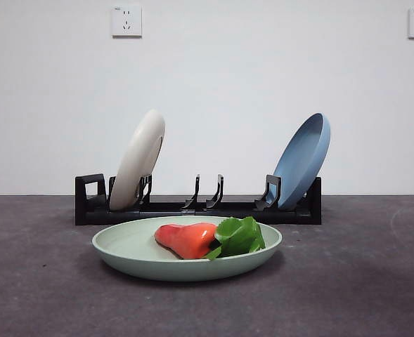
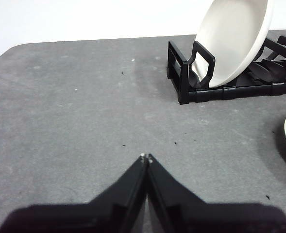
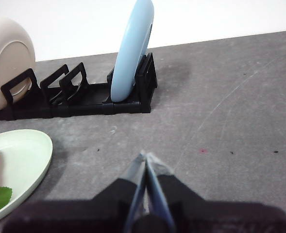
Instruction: Take the green plate from the plate rack,put the plate on the table,take the carrot from the table,put the carrot in the plate
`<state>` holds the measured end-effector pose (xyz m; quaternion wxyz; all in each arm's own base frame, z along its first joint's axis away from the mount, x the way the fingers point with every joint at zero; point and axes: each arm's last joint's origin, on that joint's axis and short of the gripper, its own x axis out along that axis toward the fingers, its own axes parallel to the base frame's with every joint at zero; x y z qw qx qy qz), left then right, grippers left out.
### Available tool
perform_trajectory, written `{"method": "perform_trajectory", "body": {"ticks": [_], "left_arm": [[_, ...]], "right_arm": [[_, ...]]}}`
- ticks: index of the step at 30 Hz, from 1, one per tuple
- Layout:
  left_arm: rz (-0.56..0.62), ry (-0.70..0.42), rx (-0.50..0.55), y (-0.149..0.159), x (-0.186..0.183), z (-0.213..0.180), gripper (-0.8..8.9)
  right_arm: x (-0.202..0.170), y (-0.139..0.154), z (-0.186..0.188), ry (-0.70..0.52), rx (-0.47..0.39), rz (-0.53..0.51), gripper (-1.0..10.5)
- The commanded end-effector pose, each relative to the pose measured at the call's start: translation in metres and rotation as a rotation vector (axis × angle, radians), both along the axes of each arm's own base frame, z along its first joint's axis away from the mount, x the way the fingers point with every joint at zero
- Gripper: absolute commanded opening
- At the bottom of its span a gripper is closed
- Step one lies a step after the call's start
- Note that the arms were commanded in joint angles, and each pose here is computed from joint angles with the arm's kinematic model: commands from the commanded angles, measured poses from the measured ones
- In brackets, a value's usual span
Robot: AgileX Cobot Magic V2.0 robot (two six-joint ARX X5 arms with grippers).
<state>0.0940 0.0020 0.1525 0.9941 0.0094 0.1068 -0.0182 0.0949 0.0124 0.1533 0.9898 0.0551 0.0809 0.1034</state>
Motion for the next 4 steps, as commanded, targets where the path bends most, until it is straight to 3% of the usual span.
{"method": "perform_trajectory", "body": {"ticks": [1,4], "left_arm": [[0.003,0.005,-0.007,0.0003,0.0007,-0.0044,-0.02],[0.003,0.005,-0.007,0.0003,0.0007,-0.0044,-0.02]], "right_arm": [[0.0002,0.0000,-0.0044,0.019,0.007,-0.002,0.0],[0.0002,0.0000,-0.0044,0.019,0.007,-0.002,0.0]]}}
